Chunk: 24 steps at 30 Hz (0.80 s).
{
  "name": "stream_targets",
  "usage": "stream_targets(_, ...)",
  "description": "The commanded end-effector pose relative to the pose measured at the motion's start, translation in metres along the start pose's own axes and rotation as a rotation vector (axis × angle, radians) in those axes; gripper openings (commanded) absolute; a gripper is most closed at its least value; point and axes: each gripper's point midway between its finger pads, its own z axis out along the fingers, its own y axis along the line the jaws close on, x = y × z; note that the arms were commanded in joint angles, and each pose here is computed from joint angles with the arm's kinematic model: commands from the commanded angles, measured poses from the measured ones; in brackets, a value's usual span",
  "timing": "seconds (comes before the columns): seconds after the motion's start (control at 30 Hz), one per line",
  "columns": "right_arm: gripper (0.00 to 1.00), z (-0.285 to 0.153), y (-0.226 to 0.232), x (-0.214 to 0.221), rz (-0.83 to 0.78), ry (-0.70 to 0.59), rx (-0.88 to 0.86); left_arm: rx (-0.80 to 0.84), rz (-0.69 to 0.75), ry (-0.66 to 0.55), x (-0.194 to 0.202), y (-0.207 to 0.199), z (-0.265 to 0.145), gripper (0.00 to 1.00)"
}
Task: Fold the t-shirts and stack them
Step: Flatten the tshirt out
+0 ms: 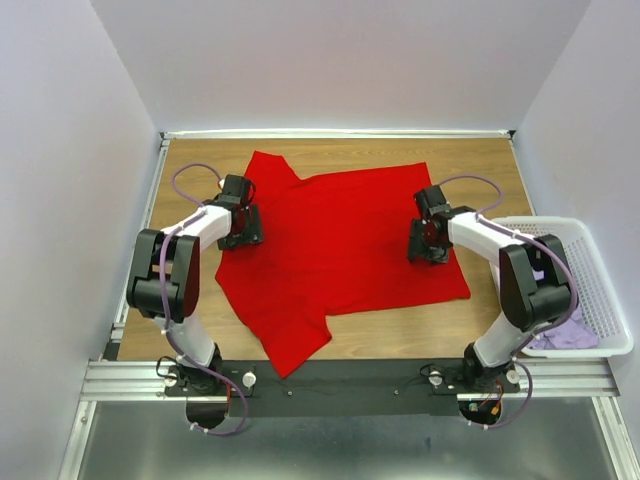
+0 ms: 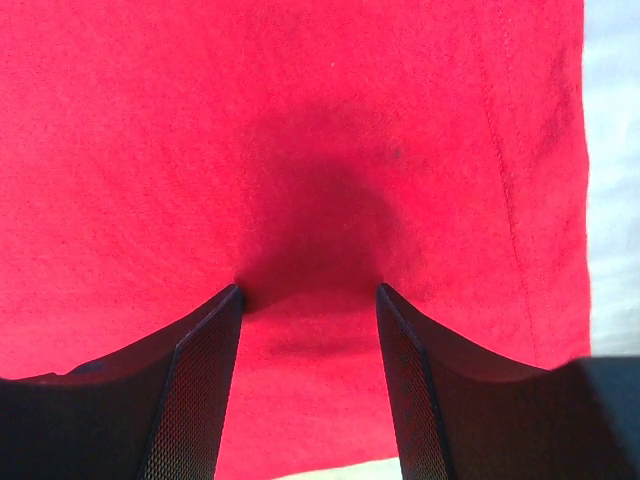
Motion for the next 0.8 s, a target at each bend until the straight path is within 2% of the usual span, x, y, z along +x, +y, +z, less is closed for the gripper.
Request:
stream_targets(0.0,0.63,-0.008,-0.013,0.039,0.032,0.087,0.015,-0.060,0.009,0.199,0.070,0.026,0.002,0.78)
stream_targets(0.1,0.63,-0.018,-0.017,0.053,0.044,0.122,0.013,-0.067,-0.003,0.193,0.071,0.032,-0.010,0.78)
stream_targets(0.2,0.64,-0.032,-0.014,0.044,0.034,0.080,-0.018,-0.082,-0.007,0.147,0.054,0.035,-0.023,0.79)
stream_targets(0.37,0.64,-0.063,0.004,-0.010,-0.009,-0.066,-0.088,-0.051,-0.032,-0.054,-0.042,0.011,-0.057,0.79)
stream_targets(0.4,0.64,-0.066,0.007,-0.015,-0.012,-0.076,-0.099,-0.038,-0.036,-0.090,-0.058,0.003,-0.062,0.79)
stream_targets(0.43,0.64,-0.068,0.010,-0.020,-0.012,-0.087,-0.109,-0.015,-0.045,-0.167,-0.090,-0.008,-0.076,0.79)
stream_targets(0.5,0.64,-0.071,0.015,-0.027,-0.019,-0.093,-0.129,-0.007,-0.046,-0.199,-0.113,-0.020,-0.073,0.79)
stream_targets(0.53,0.64,-0.070,0.017,-0.028,-0.020,-0.090,-0.136,0.022,-0.048,-0.260,-0.140,-0.033,-0.086,0.78)
stream_targets(0.57,0.66,-0.069,0.018,-0.027,-0.032,-0.086,-0.140,0.013,-0.042,-0.249,-0.146,-0.038,-0.073,0.78)
stream_targets(0.63,0.68,-0.066,0.022,-0.024,-0.046,-0.072,-0.162,0.023,-0.045,-0.310,-0.176,-0.053,-0.078,0.78)
stream_targets(0.67,0.70,-0.066,0.022,-0.024,-0.056,-0.072,-0.164,0.013,-0.036,-0.280,-0.177,-0.057,-0.058,0.78)
stream_targets(0.7,0.71,-0.065,0.023,-0.022,-0.057,-0.066,-0.172,0.011,-0.031,-0.273,-0.181,-0.062,-0.054,0.77)
stream_targets(0.73,0.73,-0.066,0.022,-0.021,-0.059,-0.066,-0.174,0.014,-0.038,-0.318,-0.200,-0.069,-0.060,0.77)
stream_targets(0.77,0.76,-0.065,0.023,-0.018,-0.061,-0.061,-0.183,-0.002,-0.023,-0.296,-0.197,-0.075,-0.043,0.76)
